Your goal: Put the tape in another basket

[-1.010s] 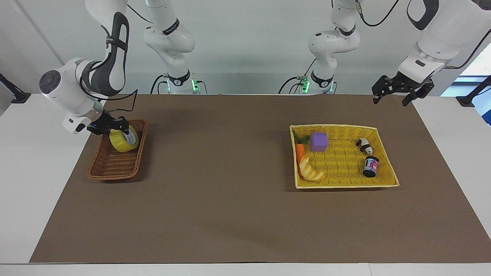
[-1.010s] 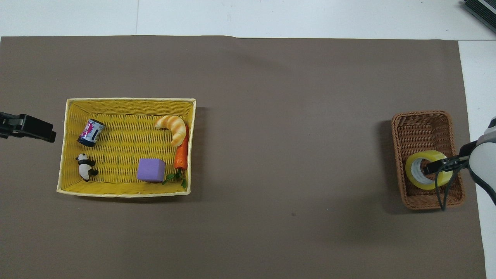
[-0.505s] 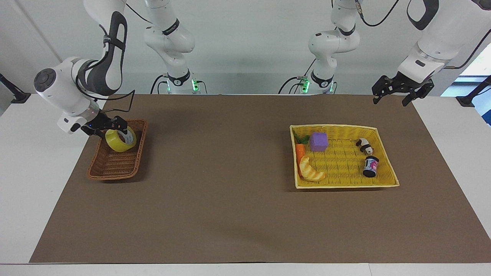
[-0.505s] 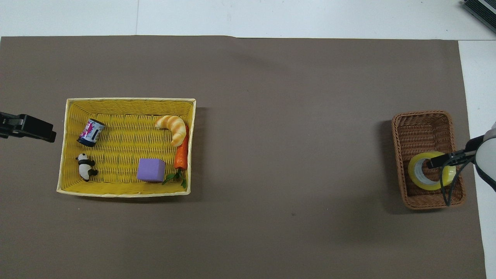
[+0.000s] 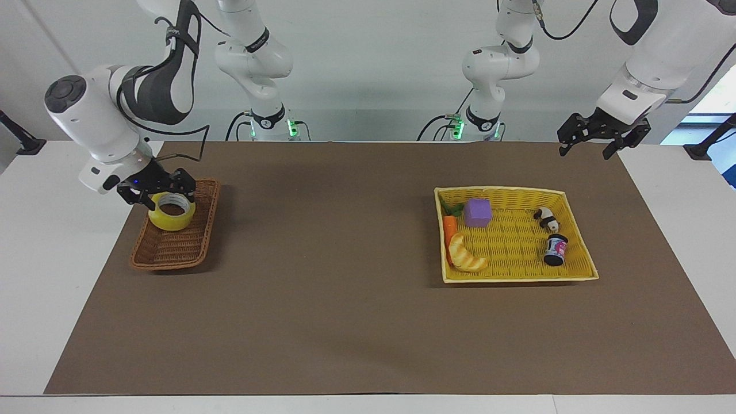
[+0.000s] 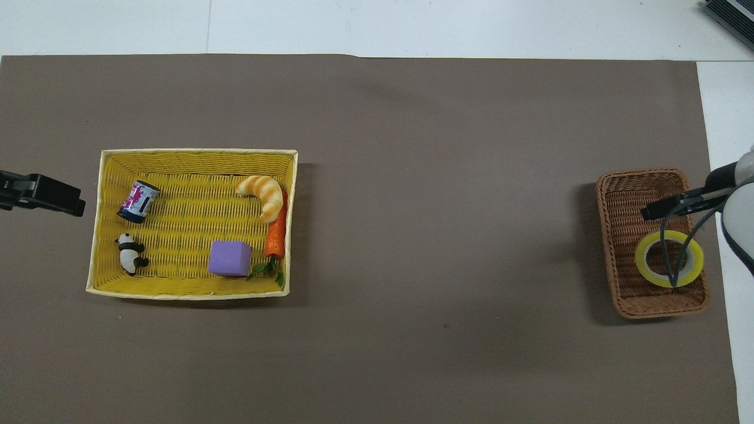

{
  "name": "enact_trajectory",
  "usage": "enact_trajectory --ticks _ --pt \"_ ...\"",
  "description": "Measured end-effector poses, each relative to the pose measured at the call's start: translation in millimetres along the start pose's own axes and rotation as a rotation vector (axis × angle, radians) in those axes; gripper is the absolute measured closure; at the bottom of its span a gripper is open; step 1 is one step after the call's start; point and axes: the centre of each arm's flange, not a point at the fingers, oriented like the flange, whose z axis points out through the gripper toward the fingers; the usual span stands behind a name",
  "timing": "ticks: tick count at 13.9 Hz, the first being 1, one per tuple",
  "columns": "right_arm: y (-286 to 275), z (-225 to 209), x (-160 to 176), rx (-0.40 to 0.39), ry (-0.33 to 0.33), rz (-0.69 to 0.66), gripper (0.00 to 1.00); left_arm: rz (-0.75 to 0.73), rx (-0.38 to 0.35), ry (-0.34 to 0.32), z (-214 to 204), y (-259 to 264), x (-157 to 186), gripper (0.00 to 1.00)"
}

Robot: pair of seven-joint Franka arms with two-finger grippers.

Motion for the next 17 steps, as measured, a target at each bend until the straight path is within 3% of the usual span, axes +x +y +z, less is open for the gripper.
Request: enact_trajectory --ticks 7,10,14,17 --pt "-89 -51 -1 -0.032 -0.002 0.335 0.0 0.0 0.0 0.0 0 0 0 0.0" --pt "-107 -89 -21 -0.03 0.007 0.359 0.0 0.0 0.0 0.0 0 0 0 0.0" --pt "-96 -172 -49 -0.025 0.043 0.391 0.0 0.0 0.0 0.0 0 0 0 0.0" --pt "-92 -206 -62 -0.071 0.06 0.401 0.0 0.0 0.0 0.0 0 0 0 0.0"
